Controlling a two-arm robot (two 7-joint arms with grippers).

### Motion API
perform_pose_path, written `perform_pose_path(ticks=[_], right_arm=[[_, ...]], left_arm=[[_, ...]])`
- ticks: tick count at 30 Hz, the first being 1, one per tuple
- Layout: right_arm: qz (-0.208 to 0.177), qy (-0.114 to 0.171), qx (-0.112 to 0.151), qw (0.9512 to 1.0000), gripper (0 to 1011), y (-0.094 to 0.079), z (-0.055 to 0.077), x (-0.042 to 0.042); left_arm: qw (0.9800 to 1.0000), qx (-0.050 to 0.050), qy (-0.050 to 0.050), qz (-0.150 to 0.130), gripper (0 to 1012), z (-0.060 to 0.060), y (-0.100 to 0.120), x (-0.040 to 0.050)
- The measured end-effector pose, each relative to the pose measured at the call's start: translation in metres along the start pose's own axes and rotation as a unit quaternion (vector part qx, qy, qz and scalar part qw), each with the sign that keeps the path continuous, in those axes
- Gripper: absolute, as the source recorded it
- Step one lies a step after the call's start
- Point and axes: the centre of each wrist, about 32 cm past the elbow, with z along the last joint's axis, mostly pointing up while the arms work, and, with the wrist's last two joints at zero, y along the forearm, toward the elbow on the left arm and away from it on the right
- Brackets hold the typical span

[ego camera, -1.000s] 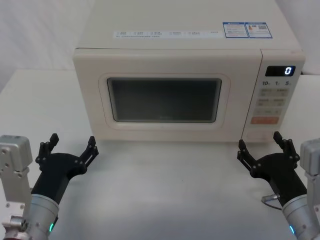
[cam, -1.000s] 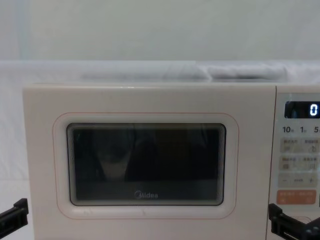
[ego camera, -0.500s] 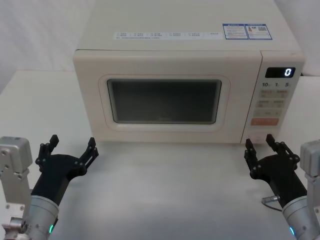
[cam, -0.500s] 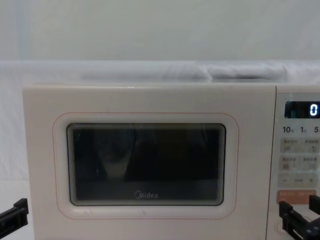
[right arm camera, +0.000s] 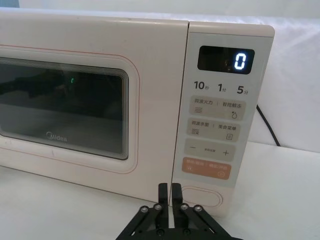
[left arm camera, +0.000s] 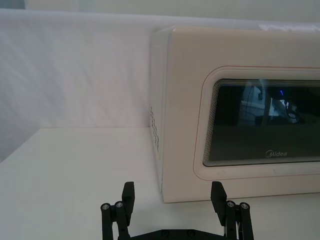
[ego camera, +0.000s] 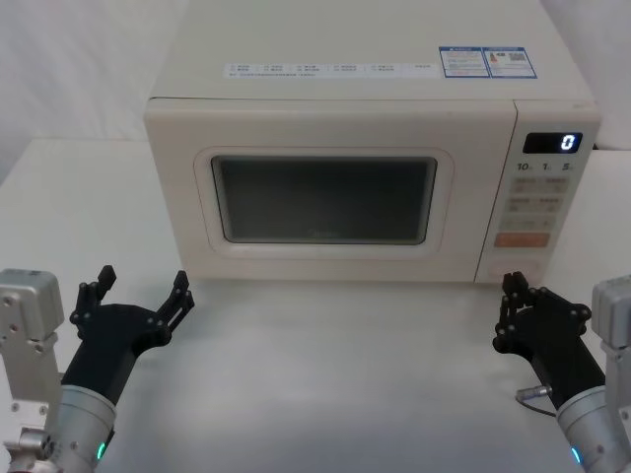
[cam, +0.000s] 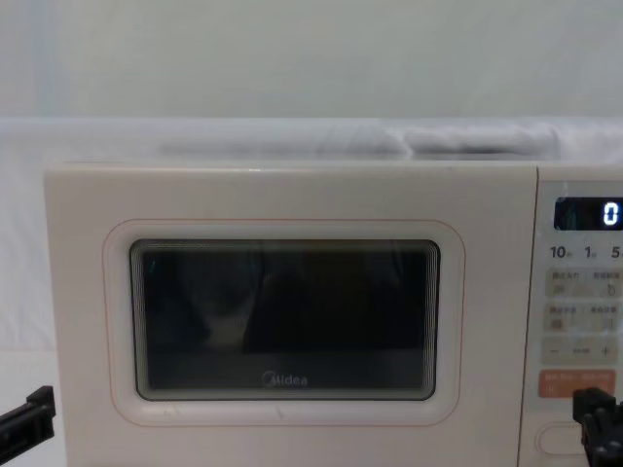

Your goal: Press the button to open the microwave door with one hand; close the microwave door with the other hand.

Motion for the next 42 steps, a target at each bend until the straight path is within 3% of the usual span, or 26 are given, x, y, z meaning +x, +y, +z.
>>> perform_pose_path(ticks=[4, 42], right_arm=[[0.000, 0.000, 0.000, 1.0000, 0, 0.0000, 0.0000, 0.0000], [0.000, 0.000, 0.000, 1.0000, 0, 0.0000, 0.0000, 0.0000]], left_arm=[[1.0000, 0.000, 0.000, 0.000, 1001, 0.0000, 0.0000, 0.0000], [1.0000, 0.000, 0.000, 0.000, 1001, 0.0000, 0.0000, 0.0000]])
